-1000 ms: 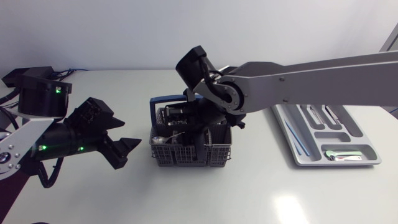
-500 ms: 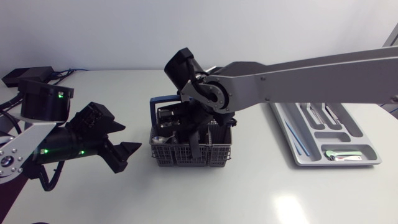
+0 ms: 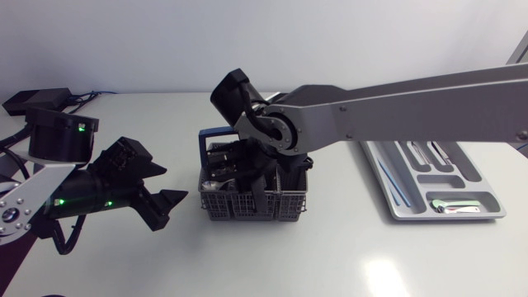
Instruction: Unload the cutlery basket into the drawer organizer.
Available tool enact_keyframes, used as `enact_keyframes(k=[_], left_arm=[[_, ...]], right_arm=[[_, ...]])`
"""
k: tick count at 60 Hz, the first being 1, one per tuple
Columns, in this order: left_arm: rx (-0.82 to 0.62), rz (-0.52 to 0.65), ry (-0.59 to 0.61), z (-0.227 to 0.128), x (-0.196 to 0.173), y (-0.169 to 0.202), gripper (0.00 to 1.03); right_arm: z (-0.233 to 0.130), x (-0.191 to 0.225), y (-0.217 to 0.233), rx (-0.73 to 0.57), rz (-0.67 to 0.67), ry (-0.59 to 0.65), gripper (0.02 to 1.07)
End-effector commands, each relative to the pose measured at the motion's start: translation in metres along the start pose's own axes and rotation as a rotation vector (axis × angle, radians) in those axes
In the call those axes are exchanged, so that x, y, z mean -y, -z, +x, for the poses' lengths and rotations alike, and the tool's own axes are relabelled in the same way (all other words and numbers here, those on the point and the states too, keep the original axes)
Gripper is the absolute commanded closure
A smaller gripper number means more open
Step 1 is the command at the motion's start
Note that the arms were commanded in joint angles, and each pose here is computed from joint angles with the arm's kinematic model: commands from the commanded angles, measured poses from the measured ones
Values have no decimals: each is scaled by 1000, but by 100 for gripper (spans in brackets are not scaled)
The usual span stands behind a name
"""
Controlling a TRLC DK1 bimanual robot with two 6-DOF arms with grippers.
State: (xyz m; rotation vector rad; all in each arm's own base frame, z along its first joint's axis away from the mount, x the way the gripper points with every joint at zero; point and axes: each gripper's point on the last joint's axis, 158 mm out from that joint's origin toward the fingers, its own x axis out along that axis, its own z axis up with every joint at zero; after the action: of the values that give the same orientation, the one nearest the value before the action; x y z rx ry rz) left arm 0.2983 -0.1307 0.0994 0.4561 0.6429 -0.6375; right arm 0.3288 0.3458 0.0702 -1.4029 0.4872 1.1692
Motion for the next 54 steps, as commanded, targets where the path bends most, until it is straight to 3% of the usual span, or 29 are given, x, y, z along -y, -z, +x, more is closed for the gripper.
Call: enact_keyframes(k=[1,39,54], left_arm=[[-10,18,11,2,3,9,16],[-12,17,13,2,4,11,16],[-13,16,13,2,4,11,16]], right_arm=[[21,-28,6,-45,-20,-85,75],[37,-43,20,-142,-52,-8,79],[40,-56,25,-156,-52,27,95]])
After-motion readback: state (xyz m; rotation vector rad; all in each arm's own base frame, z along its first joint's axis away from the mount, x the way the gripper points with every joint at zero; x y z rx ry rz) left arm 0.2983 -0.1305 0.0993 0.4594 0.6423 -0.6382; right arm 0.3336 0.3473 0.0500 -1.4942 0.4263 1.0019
